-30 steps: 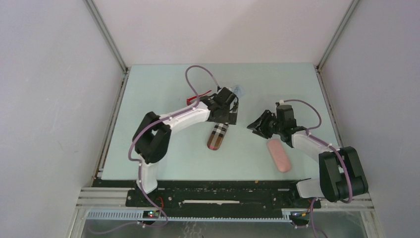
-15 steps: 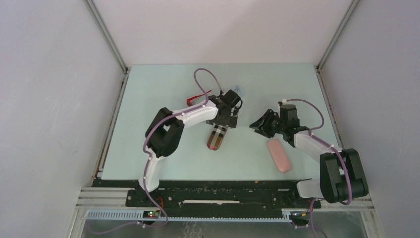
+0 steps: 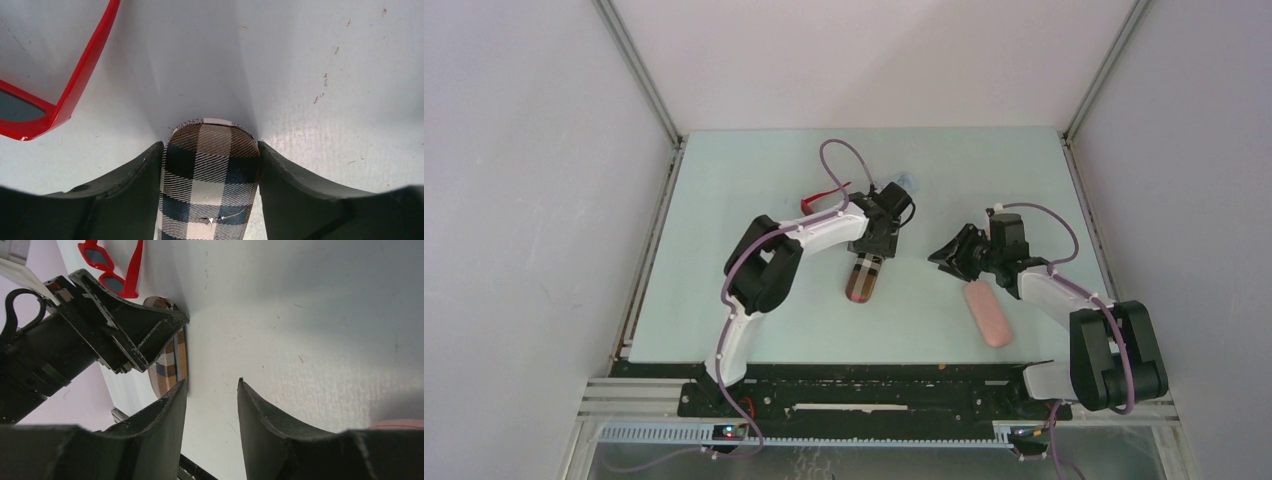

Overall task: Organize the sunglasses
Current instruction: Close the sunglasses case at the center of the board, then move the sunglasses case at the center of the board.

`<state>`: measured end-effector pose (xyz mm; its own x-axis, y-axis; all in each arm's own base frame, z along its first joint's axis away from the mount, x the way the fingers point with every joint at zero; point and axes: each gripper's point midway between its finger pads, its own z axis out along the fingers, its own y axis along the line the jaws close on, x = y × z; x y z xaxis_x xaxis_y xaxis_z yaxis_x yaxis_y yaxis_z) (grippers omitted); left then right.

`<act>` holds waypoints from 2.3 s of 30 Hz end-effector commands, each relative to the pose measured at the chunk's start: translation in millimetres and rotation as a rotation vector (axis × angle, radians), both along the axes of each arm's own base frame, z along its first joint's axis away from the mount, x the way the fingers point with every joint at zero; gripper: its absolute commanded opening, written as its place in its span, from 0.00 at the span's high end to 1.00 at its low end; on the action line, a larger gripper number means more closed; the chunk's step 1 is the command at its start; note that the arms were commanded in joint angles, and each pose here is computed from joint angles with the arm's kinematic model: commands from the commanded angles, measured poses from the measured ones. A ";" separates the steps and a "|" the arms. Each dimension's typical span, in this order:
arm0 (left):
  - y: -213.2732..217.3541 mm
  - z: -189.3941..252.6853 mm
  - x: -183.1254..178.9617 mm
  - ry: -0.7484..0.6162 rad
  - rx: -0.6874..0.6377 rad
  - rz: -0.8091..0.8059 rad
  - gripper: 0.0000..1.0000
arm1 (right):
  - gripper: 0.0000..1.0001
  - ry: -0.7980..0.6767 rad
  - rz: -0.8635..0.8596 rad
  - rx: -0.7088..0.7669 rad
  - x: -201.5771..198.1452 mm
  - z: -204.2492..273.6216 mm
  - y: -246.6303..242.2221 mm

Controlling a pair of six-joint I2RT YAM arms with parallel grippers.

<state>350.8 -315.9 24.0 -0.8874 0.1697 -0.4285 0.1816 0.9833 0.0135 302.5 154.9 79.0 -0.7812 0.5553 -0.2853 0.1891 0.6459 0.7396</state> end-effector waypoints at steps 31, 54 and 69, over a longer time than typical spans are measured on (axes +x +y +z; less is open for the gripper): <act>90.5 143.1 -58.1 -0.250 -0.371 0.158 0.04 | 0.13 0.045 0.122 -0.108 -39.2 1.0 92.8; 145.5 111.0 -93.9 -0.240 -0.387 0.265 0.05 | 0.15 0.284 0.081 -0.451 -8.6 -46.4 147.4; 144.9 106.5 -94.9 -0.233 -0.391 0.262 0.06 | 0.60 0.248 0.072 -0.437 -2.9 -39.9 140.9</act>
